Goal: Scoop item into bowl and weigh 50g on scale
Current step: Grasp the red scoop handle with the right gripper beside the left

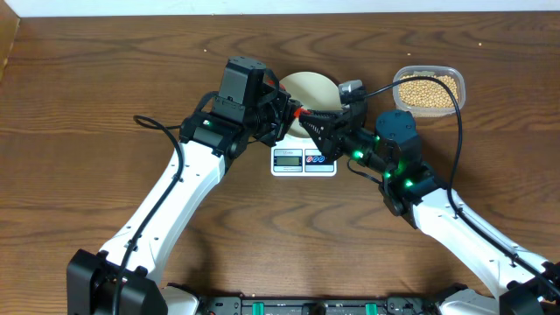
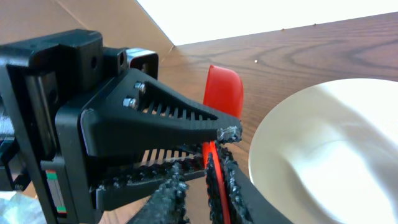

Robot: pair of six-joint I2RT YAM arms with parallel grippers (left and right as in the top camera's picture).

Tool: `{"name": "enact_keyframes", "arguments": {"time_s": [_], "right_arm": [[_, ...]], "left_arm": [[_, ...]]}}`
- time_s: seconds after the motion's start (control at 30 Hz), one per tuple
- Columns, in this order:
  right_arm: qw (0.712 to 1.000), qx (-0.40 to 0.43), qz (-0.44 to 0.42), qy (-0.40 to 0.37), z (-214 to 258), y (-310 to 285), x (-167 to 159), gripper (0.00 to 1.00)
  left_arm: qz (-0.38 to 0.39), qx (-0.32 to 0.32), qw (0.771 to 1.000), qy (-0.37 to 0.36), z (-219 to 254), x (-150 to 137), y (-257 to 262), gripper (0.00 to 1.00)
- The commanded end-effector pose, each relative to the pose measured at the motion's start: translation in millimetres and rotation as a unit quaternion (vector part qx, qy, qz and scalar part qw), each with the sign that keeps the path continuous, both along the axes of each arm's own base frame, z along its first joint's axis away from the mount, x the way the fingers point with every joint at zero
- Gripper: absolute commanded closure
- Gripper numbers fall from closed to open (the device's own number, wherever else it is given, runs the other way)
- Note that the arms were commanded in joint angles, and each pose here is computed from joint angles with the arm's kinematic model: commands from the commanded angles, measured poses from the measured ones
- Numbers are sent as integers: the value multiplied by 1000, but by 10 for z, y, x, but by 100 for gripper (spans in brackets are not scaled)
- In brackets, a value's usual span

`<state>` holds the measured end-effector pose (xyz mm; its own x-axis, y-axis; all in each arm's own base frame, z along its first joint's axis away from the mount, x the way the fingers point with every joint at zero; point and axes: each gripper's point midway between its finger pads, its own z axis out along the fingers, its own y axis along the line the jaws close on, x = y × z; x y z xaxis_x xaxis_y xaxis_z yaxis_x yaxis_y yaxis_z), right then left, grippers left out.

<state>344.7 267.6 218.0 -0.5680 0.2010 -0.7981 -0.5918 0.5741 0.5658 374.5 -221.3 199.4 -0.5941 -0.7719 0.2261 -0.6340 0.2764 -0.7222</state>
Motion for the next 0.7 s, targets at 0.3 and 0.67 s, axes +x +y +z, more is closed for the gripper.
{"name": "enact_keyframes", "arguments": {"time_s": [0.3, 0.67], "right_arm": [[1000, 5, -1, -6, 75, 24, 29, 99], [1000, 5, -3, -6, 75, 17, 36, 99]], "left_arm": [[-8, -8, 1000, -12, 111, 12, -34, 93], [-22, 4, 999, -26, 112, 13, -34, 92]]}}
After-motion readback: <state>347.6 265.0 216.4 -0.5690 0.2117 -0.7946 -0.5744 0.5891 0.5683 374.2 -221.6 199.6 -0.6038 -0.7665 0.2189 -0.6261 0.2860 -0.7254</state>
